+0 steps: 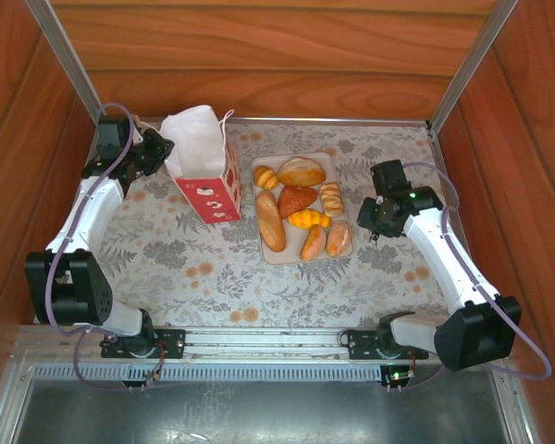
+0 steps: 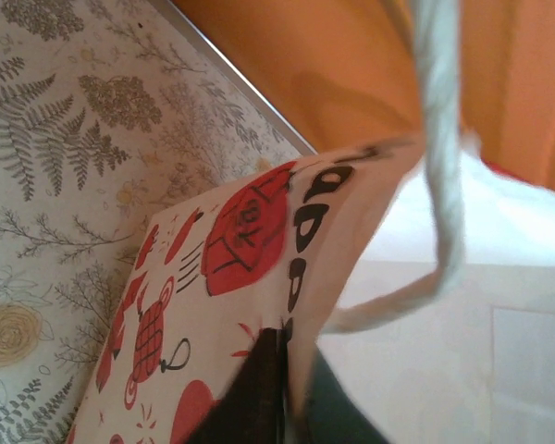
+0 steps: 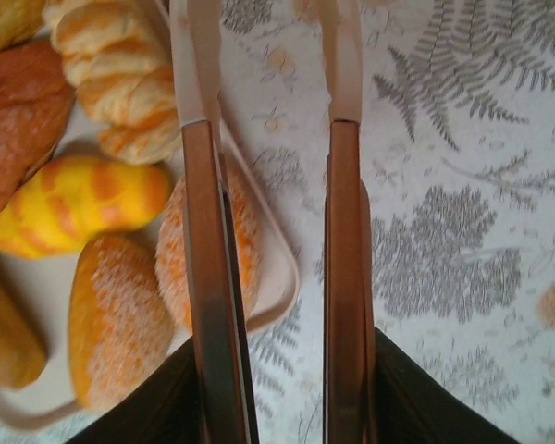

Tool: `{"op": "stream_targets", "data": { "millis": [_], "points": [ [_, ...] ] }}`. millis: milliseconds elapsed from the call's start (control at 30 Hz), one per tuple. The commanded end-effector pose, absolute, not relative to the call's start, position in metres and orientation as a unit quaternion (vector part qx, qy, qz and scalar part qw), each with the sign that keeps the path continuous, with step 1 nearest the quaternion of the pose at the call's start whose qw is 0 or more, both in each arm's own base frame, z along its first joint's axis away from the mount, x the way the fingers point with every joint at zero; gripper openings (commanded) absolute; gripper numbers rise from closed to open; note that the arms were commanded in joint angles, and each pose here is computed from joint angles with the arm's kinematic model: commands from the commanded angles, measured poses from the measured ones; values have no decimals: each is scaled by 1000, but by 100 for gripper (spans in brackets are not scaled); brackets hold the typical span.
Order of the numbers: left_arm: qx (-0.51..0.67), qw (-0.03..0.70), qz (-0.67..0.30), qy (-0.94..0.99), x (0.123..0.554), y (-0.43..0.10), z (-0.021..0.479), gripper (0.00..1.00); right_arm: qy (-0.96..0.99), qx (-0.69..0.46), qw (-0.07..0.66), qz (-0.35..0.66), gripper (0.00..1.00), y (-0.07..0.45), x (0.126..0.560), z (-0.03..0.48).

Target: Take the fake bread out of the paper bag

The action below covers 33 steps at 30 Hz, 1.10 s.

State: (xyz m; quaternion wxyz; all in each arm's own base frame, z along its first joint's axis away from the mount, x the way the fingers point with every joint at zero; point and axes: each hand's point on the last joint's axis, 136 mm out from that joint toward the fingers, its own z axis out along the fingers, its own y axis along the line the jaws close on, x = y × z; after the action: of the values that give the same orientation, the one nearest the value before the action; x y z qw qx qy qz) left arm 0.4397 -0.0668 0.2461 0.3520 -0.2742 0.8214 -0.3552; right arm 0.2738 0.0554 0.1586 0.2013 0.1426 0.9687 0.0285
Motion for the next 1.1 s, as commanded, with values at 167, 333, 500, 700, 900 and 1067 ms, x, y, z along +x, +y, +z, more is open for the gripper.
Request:
{"op": "stream_targets", "data": {
  "millis": [167,333,500,700,900,1067],
  "points": [
    [-242,359,-372,821,449,-73,265,24,953,116,276,41,44,38,324,131],
    [-235,360,-372,823,449,-74,269,31,957,114,262,49,43,30,337,110],
    [-227,373,-375,818,442,-74,284,58,963,99,245,48,45,23,349,92],
    [-211,398,-378,809,424,-74,313,83,971,96,213,54,48,16,358,66],
    [-203,429,-358,804,402,-66,335,96,983,104,145,50,52,10,354,31],
    [-204,467,-320,799,383,-50,352,100,989,113,95,30,53,2,345,9]
  ]
}}
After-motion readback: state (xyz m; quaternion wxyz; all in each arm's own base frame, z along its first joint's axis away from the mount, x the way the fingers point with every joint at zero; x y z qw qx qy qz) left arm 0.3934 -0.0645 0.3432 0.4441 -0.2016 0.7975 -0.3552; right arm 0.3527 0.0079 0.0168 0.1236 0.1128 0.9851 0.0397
